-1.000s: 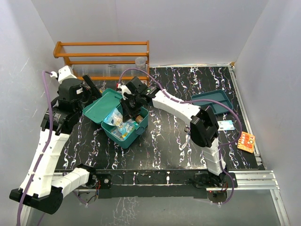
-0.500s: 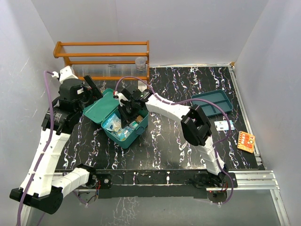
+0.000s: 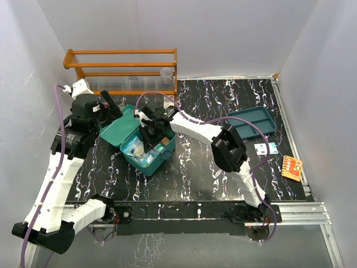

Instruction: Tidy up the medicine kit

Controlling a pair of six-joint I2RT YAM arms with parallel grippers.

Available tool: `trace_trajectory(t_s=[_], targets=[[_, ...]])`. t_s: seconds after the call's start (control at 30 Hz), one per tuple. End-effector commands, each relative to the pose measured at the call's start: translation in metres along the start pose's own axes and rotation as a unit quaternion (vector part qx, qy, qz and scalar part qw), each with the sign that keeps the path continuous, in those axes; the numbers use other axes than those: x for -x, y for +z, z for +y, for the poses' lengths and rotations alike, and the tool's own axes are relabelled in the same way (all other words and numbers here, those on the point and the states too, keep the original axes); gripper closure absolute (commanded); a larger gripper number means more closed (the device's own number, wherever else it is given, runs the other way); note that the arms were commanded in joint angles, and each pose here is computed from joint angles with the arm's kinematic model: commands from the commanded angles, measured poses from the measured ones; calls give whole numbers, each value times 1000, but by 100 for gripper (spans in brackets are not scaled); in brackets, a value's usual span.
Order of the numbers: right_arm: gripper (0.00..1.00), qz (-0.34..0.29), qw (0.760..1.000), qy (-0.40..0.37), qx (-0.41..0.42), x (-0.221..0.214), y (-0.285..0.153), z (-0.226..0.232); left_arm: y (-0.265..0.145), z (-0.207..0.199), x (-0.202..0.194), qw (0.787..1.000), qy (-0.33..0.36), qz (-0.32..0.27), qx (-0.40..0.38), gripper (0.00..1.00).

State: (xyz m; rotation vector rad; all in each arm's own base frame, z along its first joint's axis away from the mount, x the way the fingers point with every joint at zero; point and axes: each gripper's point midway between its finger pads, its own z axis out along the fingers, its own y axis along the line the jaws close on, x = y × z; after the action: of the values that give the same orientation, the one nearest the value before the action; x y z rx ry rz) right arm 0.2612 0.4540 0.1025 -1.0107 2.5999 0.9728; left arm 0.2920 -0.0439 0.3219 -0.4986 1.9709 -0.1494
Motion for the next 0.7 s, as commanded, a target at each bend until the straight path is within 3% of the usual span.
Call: trace_trajectory(t_s=[0.0,0.17,0.27,0.57,0.67], targets=[[100,-6,1000,-15,-8,6,14,-2,1,2,2,1000,4,-5,4,18],[100,5,999,-17,-43,-1,25,-17,5,0,0,1000,4,1,5,18],[93,-1,999,-20,-42,4,22,-14,6,-1,1,1000,4,0,3,18],[53,-60,997,-34,-40,35,-24,14,4,1,5,1000,3,-8,8,18],[48,-82,994,-39,-56,41,-38,16,2,2,8,1000,2,-15,10,18]])
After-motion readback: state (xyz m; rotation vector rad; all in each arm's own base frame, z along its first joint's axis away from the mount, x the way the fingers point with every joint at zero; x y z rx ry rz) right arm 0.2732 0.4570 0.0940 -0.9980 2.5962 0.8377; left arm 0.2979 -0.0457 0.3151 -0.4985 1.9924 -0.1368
